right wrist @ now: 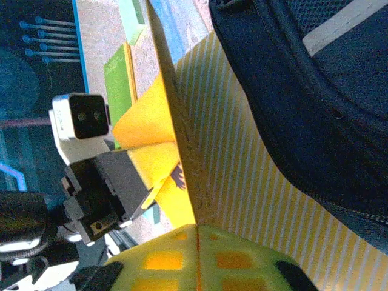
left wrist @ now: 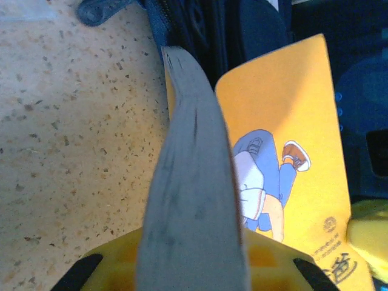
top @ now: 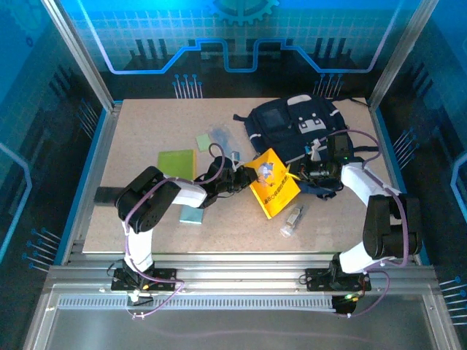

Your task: Pack books, pencil case, and school supplies into a backpack

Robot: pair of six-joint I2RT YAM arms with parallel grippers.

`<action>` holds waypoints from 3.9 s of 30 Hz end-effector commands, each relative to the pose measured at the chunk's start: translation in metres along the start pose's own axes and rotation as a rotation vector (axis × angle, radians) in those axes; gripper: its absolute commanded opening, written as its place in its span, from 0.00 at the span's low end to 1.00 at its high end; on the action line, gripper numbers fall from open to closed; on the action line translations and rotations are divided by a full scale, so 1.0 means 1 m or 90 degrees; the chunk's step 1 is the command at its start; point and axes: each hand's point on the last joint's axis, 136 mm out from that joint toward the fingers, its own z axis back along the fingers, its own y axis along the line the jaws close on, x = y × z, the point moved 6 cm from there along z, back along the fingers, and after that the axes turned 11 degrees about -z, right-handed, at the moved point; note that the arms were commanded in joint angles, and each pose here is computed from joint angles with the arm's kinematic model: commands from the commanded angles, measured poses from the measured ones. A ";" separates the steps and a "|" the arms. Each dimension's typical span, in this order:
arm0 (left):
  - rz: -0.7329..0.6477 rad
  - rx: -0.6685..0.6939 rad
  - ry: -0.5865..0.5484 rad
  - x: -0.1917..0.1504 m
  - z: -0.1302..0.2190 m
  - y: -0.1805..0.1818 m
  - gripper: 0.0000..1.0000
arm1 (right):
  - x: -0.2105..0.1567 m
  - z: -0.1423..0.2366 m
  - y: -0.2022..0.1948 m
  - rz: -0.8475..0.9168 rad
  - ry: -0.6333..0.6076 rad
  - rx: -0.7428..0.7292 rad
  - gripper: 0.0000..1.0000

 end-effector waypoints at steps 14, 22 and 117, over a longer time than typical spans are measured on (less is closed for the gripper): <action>-0.091 0.016 -0.192 0.149 0.077 -0.058 0.00 | -0.032 0.009 0.057 0.017 -0.108 -0.032 1.00; -0.068 -0.014 -0.265 0.180 0.076 -0.065 0.00 | -0.040 -0.033 0.078 -0.087 -0.128 0.102 1.00; -0.701 0.288 0.428 -0.010 -0.140 -0.028 0.00 | 0.026 0.185 -0.028 -0.132 -0.520 0.000 0.00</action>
